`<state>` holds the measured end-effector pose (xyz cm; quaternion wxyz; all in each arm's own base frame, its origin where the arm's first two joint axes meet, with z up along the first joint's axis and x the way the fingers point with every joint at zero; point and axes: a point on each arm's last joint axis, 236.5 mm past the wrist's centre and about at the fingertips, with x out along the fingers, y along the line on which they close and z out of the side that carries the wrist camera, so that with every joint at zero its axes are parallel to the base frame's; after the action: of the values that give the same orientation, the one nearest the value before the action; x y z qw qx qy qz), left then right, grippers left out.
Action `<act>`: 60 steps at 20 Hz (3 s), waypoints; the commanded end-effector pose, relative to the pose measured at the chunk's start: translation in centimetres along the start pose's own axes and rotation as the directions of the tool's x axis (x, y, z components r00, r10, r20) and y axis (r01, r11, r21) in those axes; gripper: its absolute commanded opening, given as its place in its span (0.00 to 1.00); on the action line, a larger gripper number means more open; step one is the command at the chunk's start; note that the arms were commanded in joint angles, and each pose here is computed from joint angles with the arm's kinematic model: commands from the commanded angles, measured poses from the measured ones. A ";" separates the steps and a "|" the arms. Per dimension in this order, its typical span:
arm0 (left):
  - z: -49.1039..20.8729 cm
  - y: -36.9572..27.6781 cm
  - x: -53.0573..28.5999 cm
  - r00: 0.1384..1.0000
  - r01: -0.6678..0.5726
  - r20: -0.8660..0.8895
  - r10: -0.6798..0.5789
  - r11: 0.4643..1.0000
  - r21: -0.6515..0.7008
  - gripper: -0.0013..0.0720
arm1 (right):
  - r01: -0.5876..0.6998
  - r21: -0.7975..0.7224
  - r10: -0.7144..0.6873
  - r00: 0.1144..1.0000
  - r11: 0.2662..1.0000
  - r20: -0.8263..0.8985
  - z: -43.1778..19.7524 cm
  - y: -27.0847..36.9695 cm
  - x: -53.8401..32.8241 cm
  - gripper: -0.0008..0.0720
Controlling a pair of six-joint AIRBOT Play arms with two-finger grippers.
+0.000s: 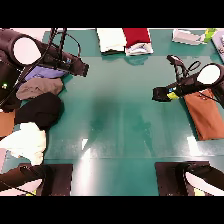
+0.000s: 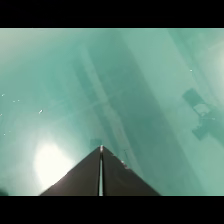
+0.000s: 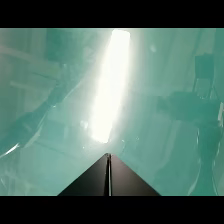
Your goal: Fold the shirts.
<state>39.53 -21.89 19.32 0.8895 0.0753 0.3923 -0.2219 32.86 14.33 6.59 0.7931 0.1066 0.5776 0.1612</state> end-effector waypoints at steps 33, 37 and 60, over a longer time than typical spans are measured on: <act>-11.4 33.5 17.8 0.870 -0.491 -0.206 0.448 0.827 -0.273 0.86 | -0.003 -0.002 0.003 1.000 1.000 0.028 0.7 0.1 0.0 0.04; -12.2 33.9 19.5 0.874 -0.483 -0.201 0.442 0.833 -0.269 0.86 | -0.012 0.001 0.012 0.999 1.000 0.044 1.0 0.3 0.0 0.04; 8.6 -1.3 -15.7 0.924 -0.093 0.382 0.029 0.984 0.151 0.05 | -0.035 -0.264 0.204 0.733 0.964 0.649 13.8 11.4 -26.5 0.04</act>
<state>39.33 -14.50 40.14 0.9755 0.1013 0.1305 -0.1456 37.76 15.21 35.30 0.9345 0.1022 0.2563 0.2247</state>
